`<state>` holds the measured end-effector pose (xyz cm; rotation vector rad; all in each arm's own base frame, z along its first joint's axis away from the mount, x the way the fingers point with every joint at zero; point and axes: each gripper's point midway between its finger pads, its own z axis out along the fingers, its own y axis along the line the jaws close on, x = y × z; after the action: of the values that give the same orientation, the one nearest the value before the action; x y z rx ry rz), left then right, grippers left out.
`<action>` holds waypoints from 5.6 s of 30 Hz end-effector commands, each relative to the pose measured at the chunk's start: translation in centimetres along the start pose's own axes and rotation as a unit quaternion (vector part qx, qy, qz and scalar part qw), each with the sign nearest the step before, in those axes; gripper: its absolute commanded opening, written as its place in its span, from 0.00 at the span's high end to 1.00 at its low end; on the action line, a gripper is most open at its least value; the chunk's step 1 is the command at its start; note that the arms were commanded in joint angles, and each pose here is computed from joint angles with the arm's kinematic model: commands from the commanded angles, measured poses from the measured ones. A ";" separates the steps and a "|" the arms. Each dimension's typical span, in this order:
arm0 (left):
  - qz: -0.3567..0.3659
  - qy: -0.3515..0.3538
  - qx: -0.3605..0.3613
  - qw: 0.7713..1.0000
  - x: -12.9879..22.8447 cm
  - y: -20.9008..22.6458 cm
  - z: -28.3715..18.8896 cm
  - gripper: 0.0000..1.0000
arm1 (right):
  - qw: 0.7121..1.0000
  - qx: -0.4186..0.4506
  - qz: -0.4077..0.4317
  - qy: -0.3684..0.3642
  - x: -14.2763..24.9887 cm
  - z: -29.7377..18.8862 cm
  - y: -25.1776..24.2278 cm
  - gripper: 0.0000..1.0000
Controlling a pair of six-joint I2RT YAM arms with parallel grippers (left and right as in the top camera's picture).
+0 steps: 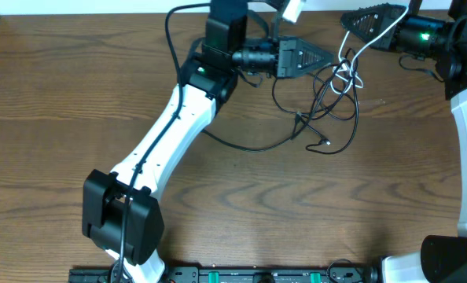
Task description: Untangle cables
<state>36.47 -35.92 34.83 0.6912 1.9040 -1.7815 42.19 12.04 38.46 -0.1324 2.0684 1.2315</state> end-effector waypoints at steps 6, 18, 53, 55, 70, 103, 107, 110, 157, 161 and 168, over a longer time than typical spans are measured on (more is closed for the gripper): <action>-0.011 -0.047 -0.047 0.998 -0.8 0.3 2.4 0.92 | 1.000 -0.011 0.001 0.001 -0.1 -0.4 0.6 0.99; -0.075 -0.176 -0.165 0.968 -4.3 5.6 1.6 0.92 | 1.000 -0.012 0.012 0.018 0.9 0.1 0.8 0.99; -0.052 -0.016 -0.507 0.860 3.6 17.4 -14.1 0.92 | 0.828 0.499 0.018 0.256 14.9 -3.5 -13.1 0.01; -0.049 -0.004 -0.509 0.859 4.1 17.4 -14.2 0.92 | 0.792 0.538 0.019 0.288 16.3 -4.1 -14.1 0.01; -0.047 0.017 -0.535 0.843 5.0 17.8 -15.2 0.92 | 0.655 0.639 0.036 0.401 19.5 -7.6 -18.9 0.01; -0.047 0.008 -0.537 0.842 4.6 17.6 -15.8 0.92 | 0.811 0.574 0.040 0.108 10.7 3.8 -21.6 0.14; -0.037 -0.007 -0.511 0.858 3.6 15.9 -15.7 0.92 | 0.855 0.504 0.062 0.104 9.9 5.5 -20.7 0.14; -0.018 0.001 -0.462 0.887 3.3 14.3 -13.8 0.85 | 0.873 0.470 0.081 0.100 9.1 4.7 -20.3 0.14; 0.055 0.024 -0.442 0.895 11.4 29.6 7.6 0.52 | 0.890 0.418 0.156 0.089 7.2 -10.1 -21.5 0.14; 0.065 0.015 -0.434 0.899 11.0 29.2 8.4 0.60 | 0.891 0.418 0.156 0.090 7.3 -10.0 -21.4 0.14; 0.071 0.015 -0.428 0.901 11.2 28.7 9.1 0.85 | 0.891 0.415 0.154 0.096 7.4 -9.7 -21.2 0.14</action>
<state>45.28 -42.45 3.85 0.4851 2.3228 -0.6899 40.49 -5.99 20.95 0.5529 2.6803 0.3881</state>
